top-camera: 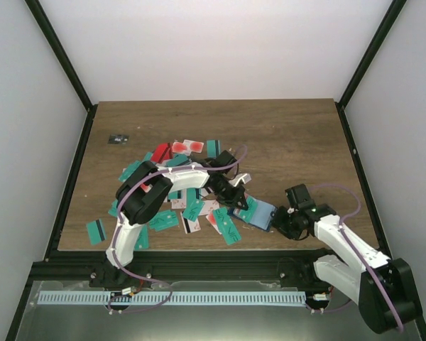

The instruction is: Put the credit cards into the card holder

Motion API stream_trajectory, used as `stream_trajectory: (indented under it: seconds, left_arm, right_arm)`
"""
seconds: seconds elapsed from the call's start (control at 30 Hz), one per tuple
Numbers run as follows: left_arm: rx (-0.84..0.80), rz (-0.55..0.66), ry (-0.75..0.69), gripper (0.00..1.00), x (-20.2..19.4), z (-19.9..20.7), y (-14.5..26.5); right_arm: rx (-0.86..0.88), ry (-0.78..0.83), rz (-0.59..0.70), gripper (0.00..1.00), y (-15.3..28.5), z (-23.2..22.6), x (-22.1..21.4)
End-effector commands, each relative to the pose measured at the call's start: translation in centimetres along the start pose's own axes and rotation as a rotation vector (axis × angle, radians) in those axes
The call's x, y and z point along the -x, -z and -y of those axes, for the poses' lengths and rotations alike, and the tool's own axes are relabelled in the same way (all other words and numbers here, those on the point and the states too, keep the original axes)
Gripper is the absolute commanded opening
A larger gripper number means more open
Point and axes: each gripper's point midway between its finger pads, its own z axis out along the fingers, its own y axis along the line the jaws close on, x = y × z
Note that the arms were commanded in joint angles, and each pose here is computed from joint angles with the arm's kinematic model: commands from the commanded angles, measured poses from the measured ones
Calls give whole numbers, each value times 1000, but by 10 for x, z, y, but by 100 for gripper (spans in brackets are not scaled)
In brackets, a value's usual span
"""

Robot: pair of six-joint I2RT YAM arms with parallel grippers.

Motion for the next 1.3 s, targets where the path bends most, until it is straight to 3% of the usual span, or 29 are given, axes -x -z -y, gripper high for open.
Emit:
stream_trajectory:
  seconds: [0.0,0.43,0.7,1.27]
  left_arm:
    - [2,7,-20,4,6,0,-4]
    - [-24,-6,-13,4,8,6,-17]
    - [-40,-6,-8,4,10,10,-22]
    - [-67,-5,7,4,17,13,-31]
  right_arm:
    - [24,3,4,38,-3,-3,3]
    - [35,14,-28,34,-16,-2,-2]
    - [29,28,-38,26,-22,0,-2]
    - [31,48,-46,22,-25,-1,-2]
